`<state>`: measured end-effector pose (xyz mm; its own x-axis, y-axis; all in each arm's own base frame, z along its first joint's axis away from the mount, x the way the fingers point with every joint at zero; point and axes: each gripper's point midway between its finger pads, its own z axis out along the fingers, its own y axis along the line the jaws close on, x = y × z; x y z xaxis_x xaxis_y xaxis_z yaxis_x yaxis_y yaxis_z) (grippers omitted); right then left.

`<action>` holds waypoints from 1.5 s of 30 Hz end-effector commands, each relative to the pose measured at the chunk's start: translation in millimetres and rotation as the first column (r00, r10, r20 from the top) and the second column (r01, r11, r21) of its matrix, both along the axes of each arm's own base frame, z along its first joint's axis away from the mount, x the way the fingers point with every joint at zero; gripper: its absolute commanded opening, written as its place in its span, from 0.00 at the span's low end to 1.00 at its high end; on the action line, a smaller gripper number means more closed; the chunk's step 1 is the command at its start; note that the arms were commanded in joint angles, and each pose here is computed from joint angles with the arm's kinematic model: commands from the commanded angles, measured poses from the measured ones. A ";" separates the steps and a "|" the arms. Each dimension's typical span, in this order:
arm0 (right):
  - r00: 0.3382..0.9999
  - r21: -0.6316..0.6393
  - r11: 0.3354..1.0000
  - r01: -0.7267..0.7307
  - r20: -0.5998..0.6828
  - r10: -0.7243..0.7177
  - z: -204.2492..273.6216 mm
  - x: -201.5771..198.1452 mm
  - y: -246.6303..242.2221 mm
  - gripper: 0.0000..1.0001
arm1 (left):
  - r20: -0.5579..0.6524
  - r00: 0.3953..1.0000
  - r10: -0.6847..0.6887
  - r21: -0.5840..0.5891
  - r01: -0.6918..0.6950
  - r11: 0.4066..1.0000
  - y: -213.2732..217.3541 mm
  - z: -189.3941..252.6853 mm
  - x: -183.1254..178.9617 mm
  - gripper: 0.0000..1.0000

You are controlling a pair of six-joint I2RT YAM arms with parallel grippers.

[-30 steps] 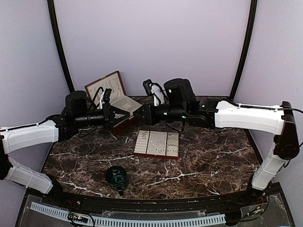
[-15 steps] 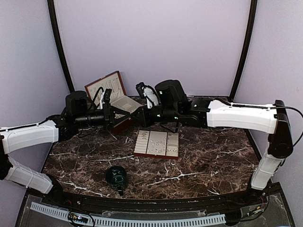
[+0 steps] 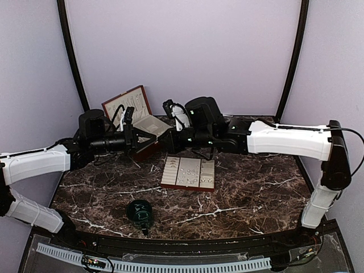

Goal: Organize the mixed jewelry
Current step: Pass from the left arm to the right, then adjust the compartment layer at the center of the board.

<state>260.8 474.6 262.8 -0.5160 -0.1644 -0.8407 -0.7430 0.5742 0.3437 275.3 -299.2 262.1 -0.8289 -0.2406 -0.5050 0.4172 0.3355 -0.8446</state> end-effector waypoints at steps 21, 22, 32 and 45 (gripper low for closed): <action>0.980 -0.029 0.987 0.160 0.126 -0.155 16.6 16.8 -34.5 0.00 | 0.041 0.998 0.044 0.092 -0.047 0.995 10.2 -4.0 1.0 0.56; 0.977 -0.040 0.984 0.173 0.135 -0.166 15.4 17.4 -40.0 0.00 | 0.040 0.997 0.067 0.128 -0.072 0.989 15.6 -9.6 2.2 0.60; 0.967 -0.107 0.973 0.205 0.175 -0.185 -12.5 20.7 -97.1 0.00 | -0.113 0.981 0.154 0.397 -0.098 0.912 38.9 -101.9 2.3 0.75; 0.951 -0.263 0.952 0.159 0.301 -0.076 -66.5 18.6 -137.7 0.00 | -0.263 0.964 0.047 0.445 0.078 0.892 10.1 -169.2 10.2 0.71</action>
<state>274.2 339.8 187.0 -0.3892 -0.3302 -0.8600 -0.6916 0.7214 0.0360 283.0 -272.7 85.5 -0.9462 -0.0807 -0.3132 0.1536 0.7403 -0.6546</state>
